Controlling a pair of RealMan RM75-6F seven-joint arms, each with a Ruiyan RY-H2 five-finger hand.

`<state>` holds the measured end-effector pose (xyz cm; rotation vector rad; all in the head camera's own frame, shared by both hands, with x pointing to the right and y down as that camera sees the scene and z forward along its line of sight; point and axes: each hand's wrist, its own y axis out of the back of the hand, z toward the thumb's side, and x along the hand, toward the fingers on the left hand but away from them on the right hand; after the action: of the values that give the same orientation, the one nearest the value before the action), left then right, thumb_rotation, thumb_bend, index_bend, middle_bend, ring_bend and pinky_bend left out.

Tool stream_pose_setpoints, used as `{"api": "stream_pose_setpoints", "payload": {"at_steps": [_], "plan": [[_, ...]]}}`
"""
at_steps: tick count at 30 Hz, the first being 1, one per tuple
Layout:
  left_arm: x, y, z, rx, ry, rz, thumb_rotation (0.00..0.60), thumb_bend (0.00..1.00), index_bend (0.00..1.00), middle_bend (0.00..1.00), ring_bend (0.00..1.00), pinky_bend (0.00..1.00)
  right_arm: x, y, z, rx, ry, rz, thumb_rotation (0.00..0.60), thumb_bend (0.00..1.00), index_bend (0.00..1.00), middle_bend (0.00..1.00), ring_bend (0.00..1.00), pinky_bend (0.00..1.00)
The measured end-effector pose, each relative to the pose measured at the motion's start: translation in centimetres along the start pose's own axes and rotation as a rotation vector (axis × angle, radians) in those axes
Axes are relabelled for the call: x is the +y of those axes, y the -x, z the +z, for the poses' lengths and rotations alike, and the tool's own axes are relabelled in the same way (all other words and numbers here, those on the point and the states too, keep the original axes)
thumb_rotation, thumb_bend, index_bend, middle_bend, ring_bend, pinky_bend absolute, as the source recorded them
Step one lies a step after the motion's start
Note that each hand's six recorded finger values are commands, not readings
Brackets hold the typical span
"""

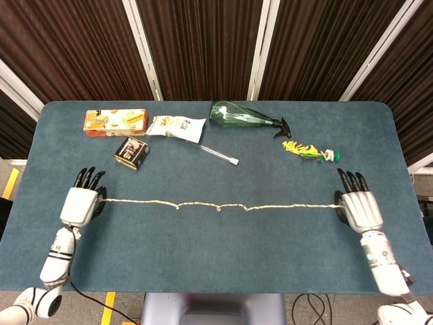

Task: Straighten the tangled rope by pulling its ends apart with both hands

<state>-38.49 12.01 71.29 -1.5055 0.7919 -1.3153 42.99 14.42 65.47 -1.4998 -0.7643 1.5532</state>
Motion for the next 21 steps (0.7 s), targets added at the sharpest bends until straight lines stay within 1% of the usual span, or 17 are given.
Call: {"api": "stream_pose_setpoints", "payload": {"at_steps": [5, 11, 21], "plan": [[-0.5, 0.3, -1.3, 0.034, 0.004, -0.02, 0.6, 0.44, 0.6, 0.13, 0.01, 0.09, -0.3, -1.3, -2.7, -0.04, 0.01, -0.003, 0.6, 0.59, 0.75, 0.1, 0.0, 0.0], [-1.6, 0.0, -2.2, 0.068, 0.006, -0.056, 0.6, 0.44, 0.6, 0.14, 0.01, 0.09, -1.3, -1.9, -4.4, -0.083, -0.006, 0.021, 0.6, 0.59, 0.75, 0.1, 0.0, 0.0], [-3.3, -0.8, -2.1, 0.069, -0.007, -0.097, 0.6, 0.44, 0.59, 0.14, 0.02, 0.11, -4.1, -1.9, -4.2, -0.092, -0.042, 0.089, 0.6, 0.59, 0.75, 0.1, 0.0, 0.0]]}}
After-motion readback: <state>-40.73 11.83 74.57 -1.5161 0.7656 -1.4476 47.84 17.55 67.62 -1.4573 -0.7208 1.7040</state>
